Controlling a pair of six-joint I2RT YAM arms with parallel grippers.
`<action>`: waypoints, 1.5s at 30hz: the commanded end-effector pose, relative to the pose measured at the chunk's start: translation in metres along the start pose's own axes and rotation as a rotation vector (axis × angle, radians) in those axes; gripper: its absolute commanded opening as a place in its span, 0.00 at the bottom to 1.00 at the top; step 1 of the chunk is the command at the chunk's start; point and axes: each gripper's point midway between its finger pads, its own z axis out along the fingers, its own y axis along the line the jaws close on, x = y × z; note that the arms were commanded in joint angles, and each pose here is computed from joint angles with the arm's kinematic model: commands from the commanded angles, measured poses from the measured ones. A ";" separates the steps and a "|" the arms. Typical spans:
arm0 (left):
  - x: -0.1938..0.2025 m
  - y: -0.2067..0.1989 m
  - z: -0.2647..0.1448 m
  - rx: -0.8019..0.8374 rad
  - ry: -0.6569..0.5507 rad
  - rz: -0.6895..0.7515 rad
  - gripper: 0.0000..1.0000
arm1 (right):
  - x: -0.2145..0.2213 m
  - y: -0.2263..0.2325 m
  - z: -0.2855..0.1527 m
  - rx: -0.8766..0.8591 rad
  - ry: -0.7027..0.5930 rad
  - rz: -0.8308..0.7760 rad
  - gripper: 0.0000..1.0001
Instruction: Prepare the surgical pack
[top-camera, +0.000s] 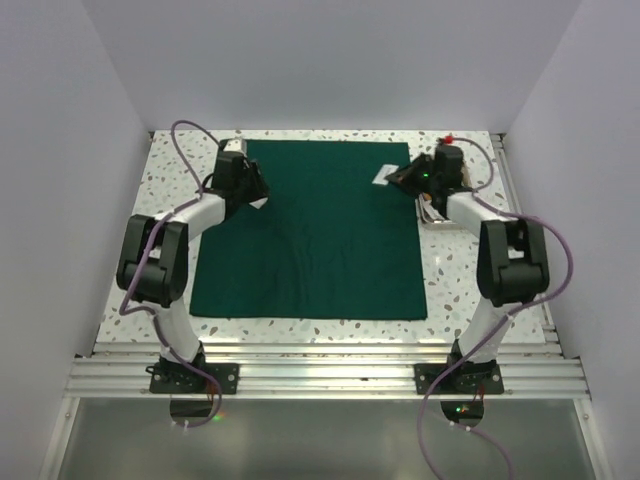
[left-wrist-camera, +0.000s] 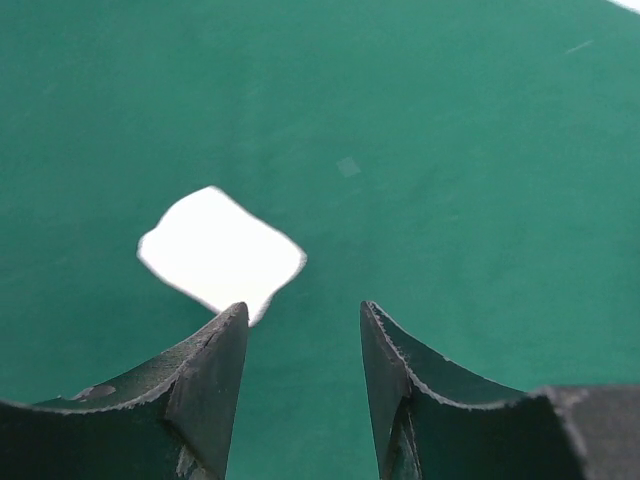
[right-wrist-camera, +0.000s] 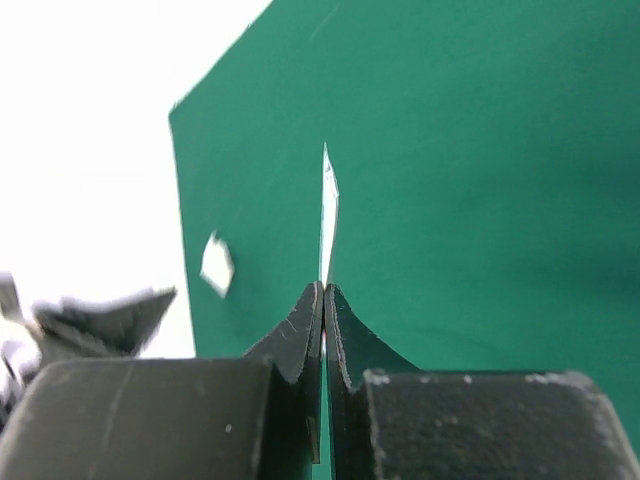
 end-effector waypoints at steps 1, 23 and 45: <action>0.013 0.030 0.012 -0.138 0.062 0.085 0.52 | -0.048 -0.037 -0.040 0.108 -0.181 0.024 0.00; 0.000 0.030 0.028 -0.284 0.055 0.260 0.51 | -0.090 -0.146 -0.105 0.475 -0.376 0.097 0.42; 0.033 0.025 0.060 -0.307 0.173 0.319 0.26 | -0.099 -0.116 -0.122 0.381 -0.444 0.044 0.49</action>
